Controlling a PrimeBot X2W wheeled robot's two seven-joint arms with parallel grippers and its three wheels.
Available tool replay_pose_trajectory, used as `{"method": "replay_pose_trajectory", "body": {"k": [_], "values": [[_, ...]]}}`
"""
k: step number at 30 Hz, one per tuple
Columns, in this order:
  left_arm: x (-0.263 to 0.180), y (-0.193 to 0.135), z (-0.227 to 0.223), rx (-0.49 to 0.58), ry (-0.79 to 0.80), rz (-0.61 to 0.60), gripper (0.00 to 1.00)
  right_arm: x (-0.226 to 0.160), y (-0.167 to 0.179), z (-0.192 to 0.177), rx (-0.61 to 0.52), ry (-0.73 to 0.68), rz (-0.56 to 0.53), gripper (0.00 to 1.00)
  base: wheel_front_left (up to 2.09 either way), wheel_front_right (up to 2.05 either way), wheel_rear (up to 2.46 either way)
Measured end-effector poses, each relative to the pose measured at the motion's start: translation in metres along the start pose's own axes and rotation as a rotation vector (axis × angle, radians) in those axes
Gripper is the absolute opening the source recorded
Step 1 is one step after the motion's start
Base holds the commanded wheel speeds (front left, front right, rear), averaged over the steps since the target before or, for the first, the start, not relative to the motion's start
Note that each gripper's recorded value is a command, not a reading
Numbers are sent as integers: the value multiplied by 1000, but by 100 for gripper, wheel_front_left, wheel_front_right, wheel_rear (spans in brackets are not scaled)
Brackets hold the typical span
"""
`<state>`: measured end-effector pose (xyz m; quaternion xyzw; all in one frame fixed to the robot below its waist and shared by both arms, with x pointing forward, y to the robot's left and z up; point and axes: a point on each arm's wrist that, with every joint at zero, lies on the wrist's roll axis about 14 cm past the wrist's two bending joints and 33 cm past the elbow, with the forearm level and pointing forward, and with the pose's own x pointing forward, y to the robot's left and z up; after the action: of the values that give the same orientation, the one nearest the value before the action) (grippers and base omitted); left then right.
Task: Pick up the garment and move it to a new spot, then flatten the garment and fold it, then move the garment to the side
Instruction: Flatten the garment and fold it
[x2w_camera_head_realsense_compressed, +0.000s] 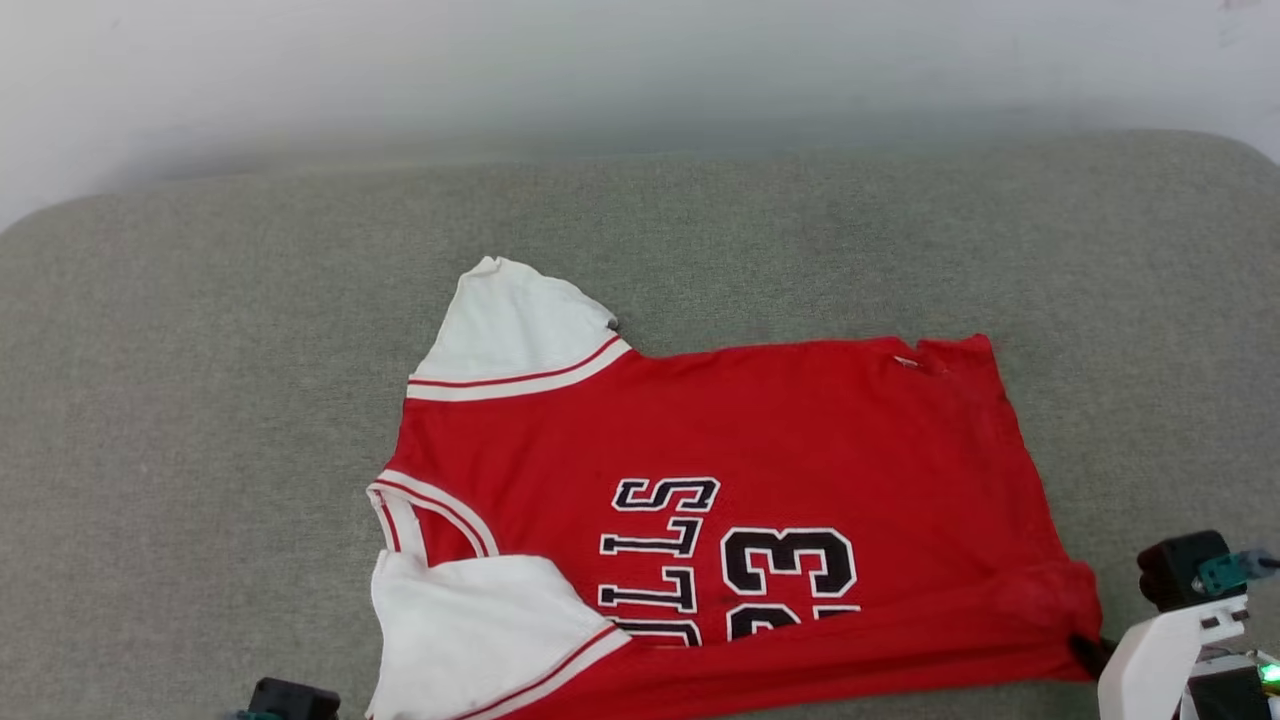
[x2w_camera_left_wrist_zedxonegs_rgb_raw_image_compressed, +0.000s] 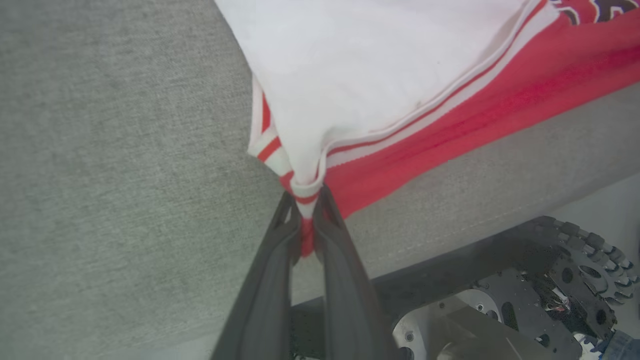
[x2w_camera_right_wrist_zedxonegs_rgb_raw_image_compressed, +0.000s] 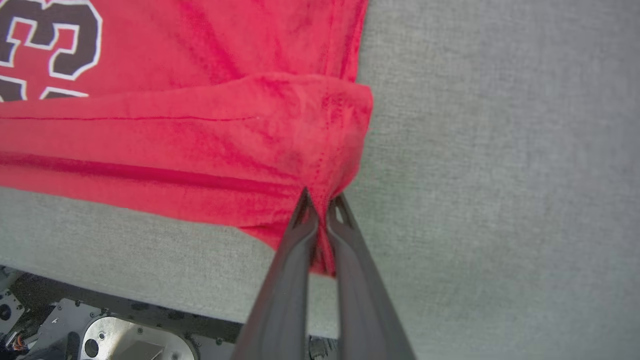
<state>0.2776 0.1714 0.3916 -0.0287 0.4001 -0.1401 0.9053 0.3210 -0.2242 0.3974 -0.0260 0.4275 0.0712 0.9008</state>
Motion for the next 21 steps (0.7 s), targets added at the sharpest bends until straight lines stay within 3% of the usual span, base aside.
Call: {"method": "replay_pose_trajectory", "body": {"k": [9,10,11,12,16,21], "values": [[9,-6,-23,-11,58,-26,0,5,1,-30,15,80,2,0,0,0,0],[10,-6,-25,-11,60,-28,26,6,2,-32,11,86,2,22,0,0,0],[11,-5,-24,-10,55,-24,100,7,2,-32,17,77,3,86,0,0,0],[12,-3,-23,-3,44,-20,100,7,3,-29,19,61,5,100,0,0,0],[14,2,-5,-10,-39,-3,100,7,3,-13,28,-18,0,100,0,0,0],[8,9,48,-24,-265,15,100,-4,3,29,33,-205,-4,100,0,0,0]]}}
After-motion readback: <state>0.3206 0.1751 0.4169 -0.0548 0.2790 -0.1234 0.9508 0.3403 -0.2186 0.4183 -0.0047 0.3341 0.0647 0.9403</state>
